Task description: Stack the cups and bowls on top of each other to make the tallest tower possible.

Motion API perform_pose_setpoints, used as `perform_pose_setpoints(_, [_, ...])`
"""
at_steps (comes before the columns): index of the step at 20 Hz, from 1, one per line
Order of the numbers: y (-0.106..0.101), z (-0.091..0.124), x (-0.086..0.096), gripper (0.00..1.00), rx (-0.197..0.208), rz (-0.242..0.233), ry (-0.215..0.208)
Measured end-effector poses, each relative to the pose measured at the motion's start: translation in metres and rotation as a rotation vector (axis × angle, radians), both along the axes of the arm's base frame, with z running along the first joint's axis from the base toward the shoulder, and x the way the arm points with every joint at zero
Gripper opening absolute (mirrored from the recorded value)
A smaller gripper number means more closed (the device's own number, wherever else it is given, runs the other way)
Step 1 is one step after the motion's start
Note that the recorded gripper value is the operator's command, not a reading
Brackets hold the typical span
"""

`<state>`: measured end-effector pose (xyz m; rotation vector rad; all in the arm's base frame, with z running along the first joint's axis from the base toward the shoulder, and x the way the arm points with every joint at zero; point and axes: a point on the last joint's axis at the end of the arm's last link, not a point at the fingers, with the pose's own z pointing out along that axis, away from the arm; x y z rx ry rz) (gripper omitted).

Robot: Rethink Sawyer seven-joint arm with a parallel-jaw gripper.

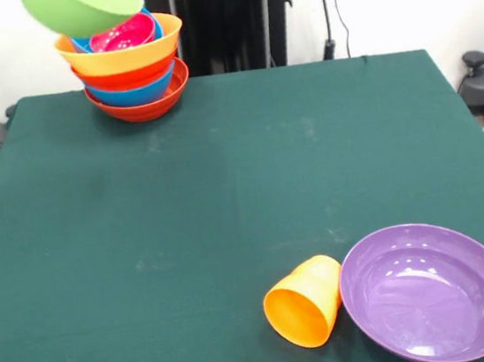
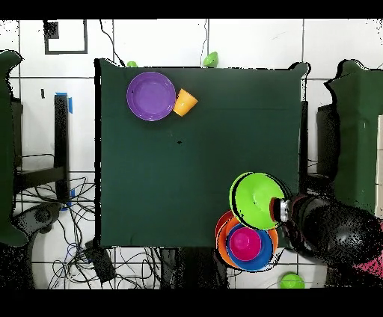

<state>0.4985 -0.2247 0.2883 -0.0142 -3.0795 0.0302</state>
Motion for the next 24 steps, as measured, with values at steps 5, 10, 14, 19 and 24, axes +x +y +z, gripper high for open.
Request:
perform_pose_setpoints(5, [0.008, 0.012, -0.037, 0.00, -0.031, -0.039, 0.019])
perform_pose_setpoints(10, [0.004, 0.009, -0.060, 0.00, -0.032, -0.075, 0.038])
perform_pose_setpoints(14, [-0.006, 0.005, -0.085, 0.00, -0.030, -0.129, 0.055])
perform_pose_setpoints(19, [-0.027, 0.005, -0.116, 0.00, -0.043, -0.209, 0.061])
perform_pose_setpoints(24, [-0.050, -0.008, -0.138, 0.00, -0.070, -0.257, 0.030])
